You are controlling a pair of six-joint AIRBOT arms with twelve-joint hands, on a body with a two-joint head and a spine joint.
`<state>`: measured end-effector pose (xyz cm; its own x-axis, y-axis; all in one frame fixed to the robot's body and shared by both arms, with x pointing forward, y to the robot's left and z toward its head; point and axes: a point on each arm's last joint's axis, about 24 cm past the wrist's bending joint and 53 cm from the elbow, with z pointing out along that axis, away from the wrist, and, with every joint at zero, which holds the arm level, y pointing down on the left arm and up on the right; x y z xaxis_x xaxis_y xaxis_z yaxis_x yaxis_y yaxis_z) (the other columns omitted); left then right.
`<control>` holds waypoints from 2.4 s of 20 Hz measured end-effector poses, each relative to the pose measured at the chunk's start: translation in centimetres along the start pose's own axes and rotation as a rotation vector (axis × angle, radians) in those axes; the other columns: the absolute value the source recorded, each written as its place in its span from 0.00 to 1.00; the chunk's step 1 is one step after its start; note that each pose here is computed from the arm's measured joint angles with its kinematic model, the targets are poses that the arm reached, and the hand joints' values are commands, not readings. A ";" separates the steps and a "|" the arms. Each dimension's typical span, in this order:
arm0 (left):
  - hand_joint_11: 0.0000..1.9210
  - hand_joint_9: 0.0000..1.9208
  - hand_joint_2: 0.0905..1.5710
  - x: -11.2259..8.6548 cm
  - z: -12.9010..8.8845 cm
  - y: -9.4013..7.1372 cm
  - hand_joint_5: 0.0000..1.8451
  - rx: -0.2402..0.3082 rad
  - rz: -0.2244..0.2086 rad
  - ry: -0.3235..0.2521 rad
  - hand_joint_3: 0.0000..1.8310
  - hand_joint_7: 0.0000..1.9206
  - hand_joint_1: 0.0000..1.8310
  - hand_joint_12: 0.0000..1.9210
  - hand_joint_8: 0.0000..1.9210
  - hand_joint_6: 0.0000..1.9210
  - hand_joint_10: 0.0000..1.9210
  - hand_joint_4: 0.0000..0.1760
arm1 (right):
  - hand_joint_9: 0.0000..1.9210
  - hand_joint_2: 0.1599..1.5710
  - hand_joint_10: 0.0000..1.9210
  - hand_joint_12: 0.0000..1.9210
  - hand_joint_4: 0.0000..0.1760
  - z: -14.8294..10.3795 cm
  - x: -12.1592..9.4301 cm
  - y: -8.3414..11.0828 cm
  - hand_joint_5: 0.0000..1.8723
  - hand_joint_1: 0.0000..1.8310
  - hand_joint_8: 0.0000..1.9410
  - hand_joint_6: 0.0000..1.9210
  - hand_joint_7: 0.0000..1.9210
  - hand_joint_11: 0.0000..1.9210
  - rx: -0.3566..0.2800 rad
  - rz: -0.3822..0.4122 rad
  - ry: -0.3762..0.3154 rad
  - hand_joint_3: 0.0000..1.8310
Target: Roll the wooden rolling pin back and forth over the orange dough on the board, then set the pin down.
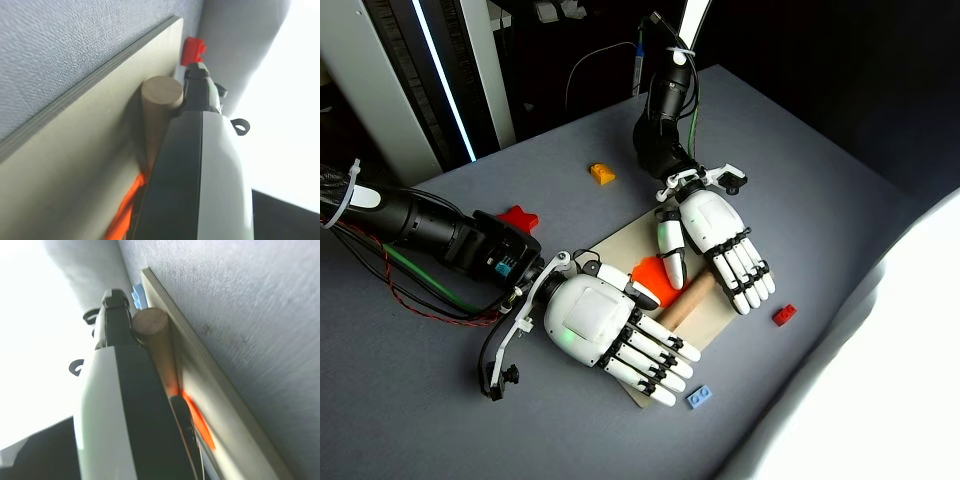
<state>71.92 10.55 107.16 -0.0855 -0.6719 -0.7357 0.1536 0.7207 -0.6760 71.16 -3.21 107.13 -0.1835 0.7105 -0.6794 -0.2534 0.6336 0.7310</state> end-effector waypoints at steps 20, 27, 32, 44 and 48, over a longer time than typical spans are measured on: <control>0.00 0.02 0.91 0.1 1.4 -0.2 0.04 0.006 -0.001 -0.010 0.00 0.04 0.00 0.06 0.00 0.00 0.00 0.00 | 0.01 0.97 0.00 0.00 0.00 0.5 -0.1 0.1 0.05 0.00 0.00 0.01 0.03 0.00 -0.021 -0.004 0.027 0.00; 0.00 0.01 0.91 0.1 1.4 -0.2 0.03 0.006 -0.002 -0.009 0.00 0.03 0.00 0.05 0.00 0.00 0.00 0.00 | 0.01 0.97 0.00 0.00 0.00 0.5 -0.1 0.0 0.05 0.00 0.00 0.00 0.04 0.00 -0.022 0.001 0.035 0.00; 0.00 0.02 0.91 0.1 1.2 -0.3 0.04 -0.002 -0.010 -0.004 0.00 0.04 0.00 0.06 0.00 0.00 0.00 0.00 | 0.01 0.97 0.00 0.00 0.00 0.5 -0.1 0.0 0.05 0.00 0.00 0.00 0.04 0.00 -0.023 -0.001 0.041 0.00; 0.00 0.03 0.91 0.2 0.4 -0.5 0.05 -0.004 -0.010 0.040 0.00 0.04 0.00 0.08 0.00 0.00 0.00 0.00 | 0.02 0.97 0.01 0.00 0.00 -0.2 0.2 0.4 0.06 0.00 0.01 0.01 0.05 0.00 -0.025 0.014 0.062 0.00; 0.00 0.06 0.91 0.4 -0.1 -0.8 0.08 -0.003 -0.007 0.063 0.00 0.08 0.00 0.14 0.00 0.01 0.01 0.00 | 0.08 0.97 0.03 0.01 0.00 -0.5 0.4 0.4 0.11 0.00 0.03 0.03 0.12 0.02 -0.026 0.015 0.064 0.00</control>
<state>71.66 9.78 107.40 -0.1486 -0.6651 -0.7318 0.1501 0.7163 -0.6815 70.48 -2.83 107.17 -0.2474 0.6982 -0.6718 -0.2751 0.6142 0.7397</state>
